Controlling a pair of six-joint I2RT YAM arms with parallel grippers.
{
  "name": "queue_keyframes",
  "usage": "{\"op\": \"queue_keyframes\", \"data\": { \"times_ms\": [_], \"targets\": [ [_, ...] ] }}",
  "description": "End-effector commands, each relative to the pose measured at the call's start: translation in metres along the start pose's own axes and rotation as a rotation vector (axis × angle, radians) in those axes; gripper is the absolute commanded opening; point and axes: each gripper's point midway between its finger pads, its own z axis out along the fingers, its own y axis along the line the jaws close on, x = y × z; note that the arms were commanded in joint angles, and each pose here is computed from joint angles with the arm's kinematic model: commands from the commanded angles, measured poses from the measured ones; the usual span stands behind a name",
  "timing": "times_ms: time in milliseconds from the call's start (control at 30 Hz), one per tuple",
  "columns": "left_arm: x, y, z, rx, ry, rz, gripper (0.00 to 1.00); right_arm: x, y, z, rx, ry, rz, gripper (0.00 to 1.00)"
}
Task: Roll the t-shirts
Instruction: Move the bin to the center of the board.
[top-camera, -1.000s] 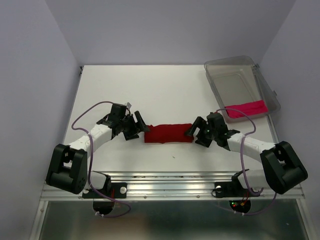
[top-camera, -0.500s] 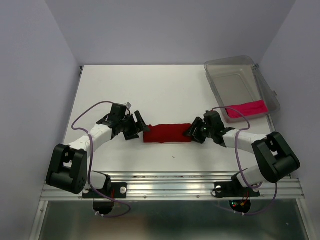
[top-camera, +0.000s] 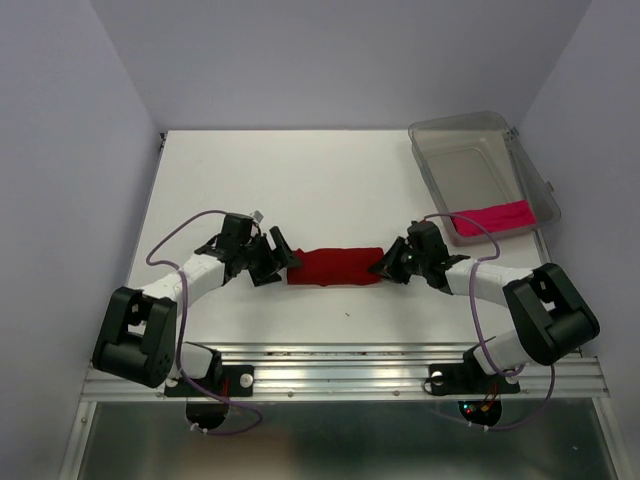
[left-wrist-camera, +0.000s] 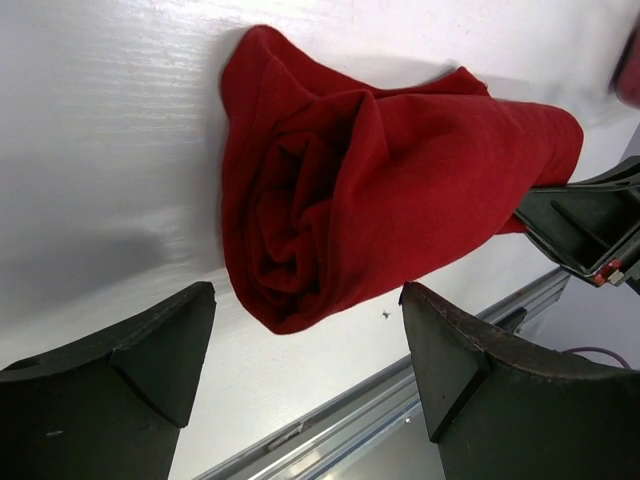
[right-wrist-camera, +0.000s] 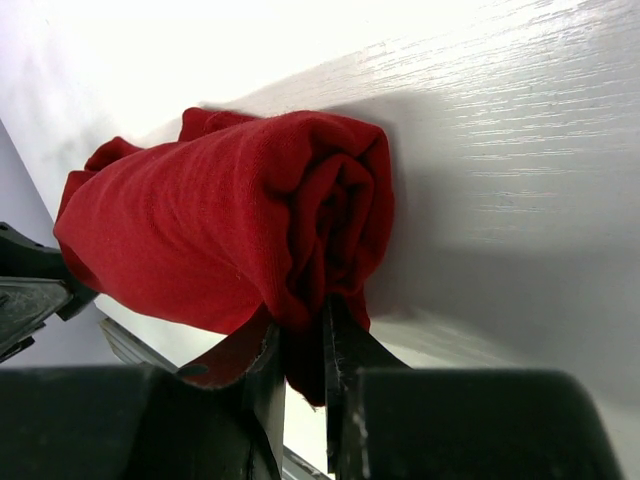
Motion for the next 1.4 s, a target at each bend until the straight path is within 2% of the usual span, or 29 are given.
{"op": "queue_keyframes", "data": {
  "times_ms": [0, 433, 567, 600, 633, 733, 767, 833, 867, 900, 933, 967, 1000, 1033, 1100, 1133, 1200, 1300, 1367],
  "targets": [
    [0.005, -0.005, 0.005, 0.048, 0.012, -0.007, 0.86, -0.010, 0.004, 0.002, -0.002, -0.034, -0.018, 0.01],
    [0.007, 0.015, 0.037, -0.008, 0.003, -0.005, 0.85, -0.008, 0.004, 0.004, -0.004, -0.022, -0.021, 0.01],
    [0.007, 0.016, 0.047, -0.015, 0.000, -0.015, 0.76, -0.008, 0.004, 0.004, -0.005, -0.021, -0.021, 0.01],
    [0.005, 0.017, 0.049, -0.022, -0.003, -0.019, 0.73, -0.008, 0.004, 0.004, -0.005, -0.021, -0.024, 0.01],
    [0.005, 0.017, 0.051, -0.025, -0.005, -0.023, 0.64, -0.008, 0.004, 0.004, -0.006, -0.020, -0.025, 0.01],
    [0.001, 0.016, 0.051, -0.025, -0.016, -0.026, 0.46, -0.007, 0.003, 0.004, -0.004, -0.017, -0.027, 0.01],
    [0.001, 0.015, 0.050, -0.024, -0.020, -0.027, 0.35, -0.007, 0.003, 0.004, -0.003, -0.016, -0.027, 0.01],
    [-0.001, 0.015, 0.048, -0.038, -0.028, -0.022, 0.22, -0.006, 0.002, 0.003, -0.001, -0.014, -0.032, 0.01],
    [-0.005, 0.014, 0.047, -0.043, -0.035, -0.009, 0.06, -0.006, 0.002, 0.003, 0.002, -0.013, -0.037, 0.01],
    [-0.002, 0.018, 0.046, -0.063, -0.021, -0.010, 0.00, -0.006, 0.001, 0.002, 0.011, -0.007, -0.050, 0.04],
    [-0.003, 0.018, 0.046, -0.070, -0.019, -0.005, 0.00, -0.006, 0.000, 0.001, 0.019, -0.005, -0.068, 0.11],
    [-0.005, 0.016, 0.046, -0.071, -0.017, 0.004, 0.00, -0.012, 0.006, -0.001, 0.022, -0.014, -0.087, 0.22],
    [-0.004, 0.019, 0.046, -0.084, -0.008, 0.014, 0.00, -0.011, -0.006, -0.005, 0.088, -0.008, -0.115, 0.47],
    [-0.004, 0.019, 0.046, -0.089, -0.006, 0.017, 0.00, -0.017, -0.004, -0.011, 0.102, -0.027, -0.138, 0.58],
    [-0.007, 0.015, 0.045, -0.085, -0.007, 0.034, 0.00, -0.035, 0.006, -0.022, 0.131, -0.081, -0.204, 0.75],
    [-0.006, 0.016, 0.044, -0.090, 0.001, 0.043, 0.00, -0.042, -0.002, -0.030, 0.198, -0.105, -0.225, 0.78],
    [-0.007, 0.013, 0.042, -0.085, 0.003, 0.056, 0.00, -0.060, 0.007, -0.047, 0.229, -0.174, -0.289, 0.81],
    [-0.009, 0.011, 0.040, -0.085, 0.004, 0.077, 0.00, -0.097, 0.026, -0.076, 0.287, -0.294, -0.346, 0.82],
    [-0.007, 0.013, 0.037, -0.094, 0.017, 0.080, 0.00, -0.108, 0.034, -0.083, 0.303, -0.329, -0.370, 0.82]
  ]
}}
